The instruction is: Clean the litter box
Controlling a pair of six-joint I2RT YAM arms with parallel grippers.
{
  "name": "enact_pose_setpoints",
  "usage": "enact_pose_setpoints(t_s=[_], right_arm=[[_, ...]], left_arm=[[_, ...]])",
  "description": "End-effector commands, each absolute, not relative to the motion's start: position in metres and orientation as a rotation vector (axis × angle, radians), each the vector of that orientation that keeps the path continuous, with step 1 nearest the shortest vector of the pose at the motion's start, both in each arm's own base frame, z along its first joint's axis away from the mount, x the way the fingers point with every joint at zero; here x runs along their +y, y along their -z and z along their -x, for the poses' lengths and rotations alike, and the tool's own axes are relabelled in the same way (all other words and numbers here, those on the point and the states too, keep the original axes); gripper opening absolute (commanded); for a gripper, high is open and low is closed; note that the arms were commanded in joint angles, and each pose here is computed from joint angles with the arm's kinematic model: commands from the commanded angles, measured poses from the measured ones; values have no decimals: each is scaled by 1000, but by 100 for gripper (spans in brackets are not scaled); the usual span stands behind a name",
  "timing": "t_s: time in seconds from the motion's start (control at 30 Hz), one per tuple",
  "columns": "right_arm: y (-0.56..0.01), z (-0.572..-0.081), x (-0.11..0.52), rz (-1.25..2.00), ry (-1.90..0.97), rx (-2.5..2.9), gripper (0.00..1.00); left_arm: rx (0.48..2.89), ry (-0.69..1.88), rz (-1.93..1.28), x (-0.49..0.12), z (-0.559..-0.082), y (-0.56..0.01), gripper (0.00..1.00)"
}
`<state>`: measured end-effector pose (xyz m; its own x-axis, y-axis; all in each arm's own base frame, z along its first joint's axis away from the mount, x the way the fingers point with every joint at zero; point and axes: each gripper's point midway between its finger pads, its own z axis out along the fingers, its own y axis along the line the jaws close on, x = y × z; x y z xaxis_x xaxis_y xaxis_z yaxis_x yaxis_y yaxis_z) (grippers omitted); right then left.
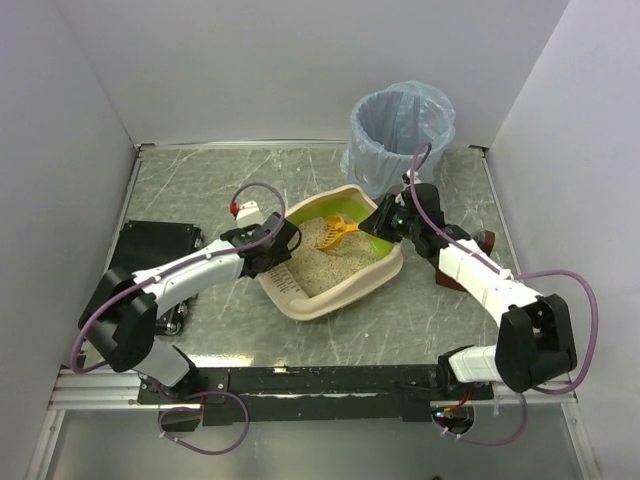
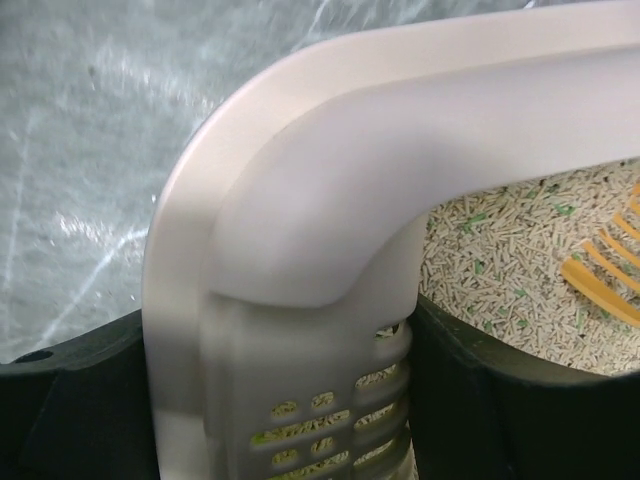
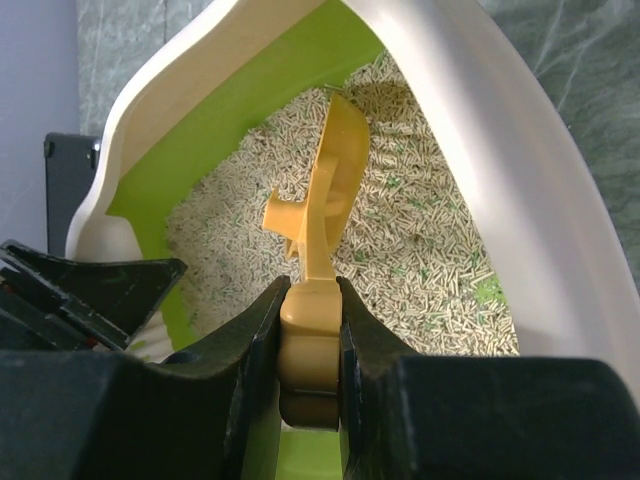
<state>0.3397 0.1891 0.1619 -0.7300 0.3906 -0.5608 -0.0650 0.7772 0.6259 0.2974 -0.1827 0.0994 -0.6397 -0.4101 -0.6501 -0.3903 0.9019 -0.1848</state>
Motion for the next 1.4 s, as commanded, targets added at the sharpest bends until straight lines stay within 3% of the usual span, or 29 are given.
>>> enact_pose_setpoints(t_s=[0.0, 0.17, 0.5, 0.73, 1.07, 1.37], right_arm=[[-128, -323, 174, -352, -720, 2347, 0], [-132, -322, 149, -433, -622, 2217, 0], [-183, -322, 138, -250, -520, 2098, 0], [-176, -325, 131, -172, -284, 2161, 0], [-237, -319, 158, -12, -405, 1948, 0], [-233, -314, 162, -52, -435, 2017, 0]], left_arm=[[2019, 103, 491, -191, -341, -203, 1], [1940, 168, 458, -199, -343, -230, 1], [2012, 68, 547, -187, -333, -172, 1], [2069, 81, 555, -192, -328, -143, 1], [2094, 84, 543, -193, -324, -131, 1], [2098, 82, 540, -193, -324, -132, 1]])
